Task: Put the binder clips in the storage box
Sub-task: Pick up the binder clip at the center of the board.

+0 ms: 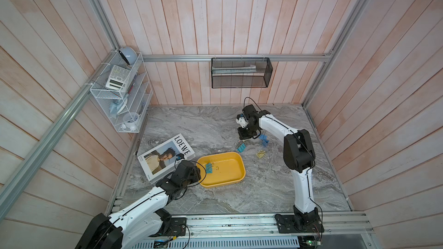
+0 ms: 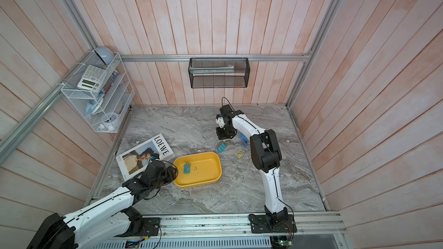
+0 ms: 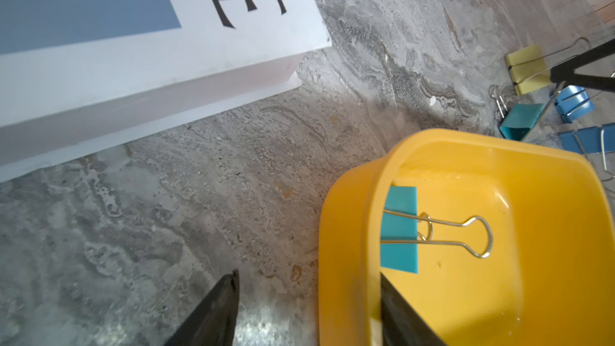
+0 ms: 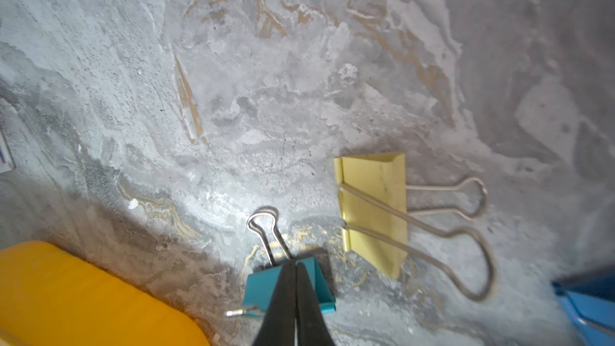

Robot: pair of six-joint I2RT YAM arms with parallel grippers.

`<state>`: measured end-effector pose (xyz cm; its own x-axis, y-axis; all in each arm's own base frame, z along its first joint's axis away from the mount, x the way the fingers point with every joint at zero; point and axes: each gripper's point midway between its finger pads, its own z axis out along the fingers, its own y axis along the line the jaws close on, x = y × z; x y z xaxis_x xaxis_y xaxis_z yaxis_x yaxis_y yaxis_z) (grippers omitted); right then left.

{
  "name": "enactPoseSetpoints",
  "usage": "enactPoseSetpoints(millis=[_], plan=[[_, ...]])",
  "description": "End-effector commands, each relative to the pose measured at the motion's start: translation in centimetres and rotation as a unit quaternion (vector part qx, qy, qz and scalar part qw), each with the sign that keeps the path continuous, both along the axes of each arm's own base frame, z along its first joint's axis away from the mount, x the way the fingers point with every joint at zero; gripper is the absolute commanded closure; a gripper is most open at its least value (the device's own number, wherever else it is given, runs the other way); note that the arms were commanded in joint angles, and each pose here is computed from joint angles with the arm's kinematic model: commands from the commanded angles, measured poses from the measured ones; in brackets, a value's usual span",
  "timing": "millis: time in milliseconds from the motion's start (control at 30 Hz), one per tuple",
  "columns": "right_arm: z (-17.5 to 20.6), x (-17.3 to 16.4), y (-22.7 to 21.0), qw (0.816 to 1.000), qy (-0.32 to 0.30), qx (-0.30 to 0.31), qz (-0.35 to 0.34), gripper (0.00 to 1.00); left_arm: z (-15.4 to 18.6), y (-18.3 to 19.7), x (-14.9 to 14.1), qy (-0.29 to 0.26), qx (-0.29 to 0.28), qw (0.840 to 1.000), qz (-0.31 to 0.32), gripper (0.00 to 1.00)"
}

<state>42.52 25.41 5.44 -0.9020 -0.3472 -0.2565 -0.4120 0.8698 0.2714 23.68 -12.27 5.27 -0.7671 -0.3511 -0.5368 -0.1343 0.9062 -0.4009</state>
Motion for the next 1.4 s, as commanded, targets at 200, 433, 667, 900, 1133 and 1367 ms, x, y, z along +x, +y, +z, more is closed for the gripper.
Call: enactPoseSetpoints(millis=[200, 433, 667, 900, 1133, 1367], plan=[[-2.6, -4.5, -2.3, 0.998, 0.058, -0.026, -0.014, 0.96, 0.1, 0.2, 0.4, -0.004, 0.009, 1.000, 0.000, 0.35], [-1.1, -9.9, -4.1, 0.996, 0.078, -0.032, -0.022, 0.91, 0.1, 0.0, 0.5, -0.006, 0.005, 1.000, -0.003, 0.35], [1.2, -7.5, -6.2, 0.997, 0.046, 0.012, -0.056, 0.68, -0.2, -0.1, 0.3, -0.002, 0.002, 1.000, -0.005, 0.35], [2.1, -5.3, -2.5, 0.991, 0.047, 0.124, -0.001, 0.58, -0.2, 0.1, 0.1, -0.005, -0.002, 1.000, 0.000, 0.35], [2.5, -5.5, -0.9, 0.983, 0.055, 0.170, 0.039, 0.56, -0.2, 0.1, 0.0, -0.004, -0.001, 1.000, -0.001, 0.35], [1.6, -6.5, -1.1, 0.982, 0.073, 0.170, 0.046, 0.59, -0.3, 0.2, 0.0, -0.002, 0.003, 1.000, -0.002, 0.35]])
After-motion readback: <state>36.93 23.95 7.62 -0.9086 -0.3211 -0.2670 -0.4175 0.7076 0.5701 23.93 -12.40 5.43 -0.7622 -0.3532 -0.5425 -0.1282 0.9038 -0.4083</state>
